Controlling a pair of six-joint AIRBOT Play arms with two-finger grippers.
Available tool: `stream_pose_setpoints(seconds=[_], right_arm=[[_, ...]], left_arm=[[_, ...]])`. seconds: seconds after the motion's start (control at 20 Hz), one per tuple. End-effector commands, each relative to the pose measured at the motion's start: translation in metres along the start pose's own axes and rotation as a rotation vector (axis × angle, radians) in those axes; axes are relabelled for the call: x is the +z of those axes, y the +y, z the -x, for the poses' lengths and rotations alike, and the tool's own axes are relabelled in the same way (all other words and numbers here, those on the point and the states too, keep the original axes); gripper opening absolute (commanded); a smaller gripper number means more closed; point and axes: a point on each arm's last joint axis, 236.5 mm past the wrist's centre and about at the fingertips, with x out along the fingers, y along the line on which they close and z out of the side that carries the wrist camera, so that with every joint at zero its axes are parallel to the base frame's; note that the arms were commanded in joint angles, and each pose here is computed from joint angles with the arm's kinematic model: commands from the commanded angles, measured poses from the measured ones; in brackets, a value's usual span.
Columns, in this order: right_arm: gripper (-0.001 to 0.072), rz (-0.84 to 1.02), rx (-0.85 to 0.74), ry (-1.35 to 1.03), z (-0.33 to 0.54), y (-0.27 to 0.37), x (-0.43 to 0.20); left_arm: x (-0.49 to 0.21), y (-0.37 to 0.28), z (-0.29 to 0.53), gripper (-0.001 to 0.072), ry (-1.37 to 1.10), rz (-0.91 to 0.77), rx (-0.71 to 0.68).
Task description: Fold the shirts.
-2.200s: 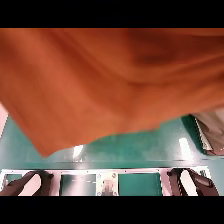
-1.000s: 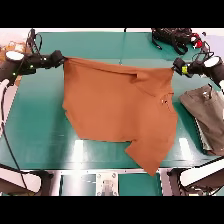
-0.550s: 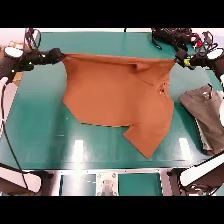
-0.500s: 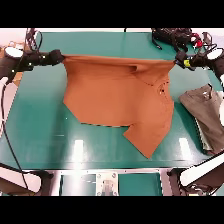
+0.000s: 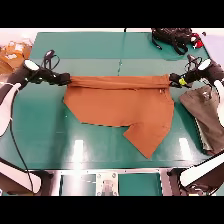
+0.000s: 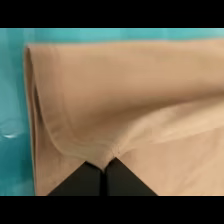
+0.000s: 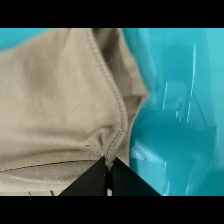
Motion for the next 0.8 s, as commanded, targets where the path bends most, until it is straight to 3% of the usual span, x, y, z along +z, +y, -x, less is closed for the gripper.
stream_pose_setpoints(seconds=[0.0,0.1,0.15,0.2,0.25,0.35,0.4,0.45,0.5,0.75], right_arm=[[0.0014,-0.001,0.008,0.045,-0.006,0.005,-0.014],[0.0016,0.001,0.009,0.061,-0.004,0.005,-0.017],[0.0110,0.002,0.010,0.078,-0.001,0.006,-0.020],[0.0349,0.008,0.004,0.098,0.005,0.004,-0.022],[0.0396,0.018,-0.010,0.120,0.013,0.001,-0.023],[0.0298,0.028,-0.058,0.140,0.038,-0.011,-0.022],[0.0214,0.020,-0.075,0.140,0.051,-0.015,-0.022],[0.0132,0.002,-0.080,0.143,0.062,-0.017,-0.025],[0.0025,-0.018,-0.083,0.156,0.073,-0.020,-0.030],[0.0014,-0.116,-0.096,0.217,0.117,-0.034,-0.080]], left_arm=[[-0.014,0.000,-0.010,0.0026,0.050,0.015,0.001],[-0.024,0.000,-0.003,0.0028,0.104,0.053,-0.014],[-0.029,-0.002,0.003,0.0039,0.138,0.079,-0.028],[-0.032,-0.005,0.012,0.0039,0.179,0.107,-0.043],[-0.034,-0.009,0.023,0.0039,0.217,0.126,-0.061],[-0.037,-0.016,0.050,0.0049,0.295,0.150,-0.092],[-0.039,-0.020,0.063,0.0543,0.333,0.154,-0.099],[-0.040,-0.021,0.071,0.0696,0.355,0.182,-0.098],[-0.043,-0.022,0.076,0.0658,0.377,0.182,-0.105],[-0.079,-0.020,0.093,0.0655,0.544,0.230,-0.071]])
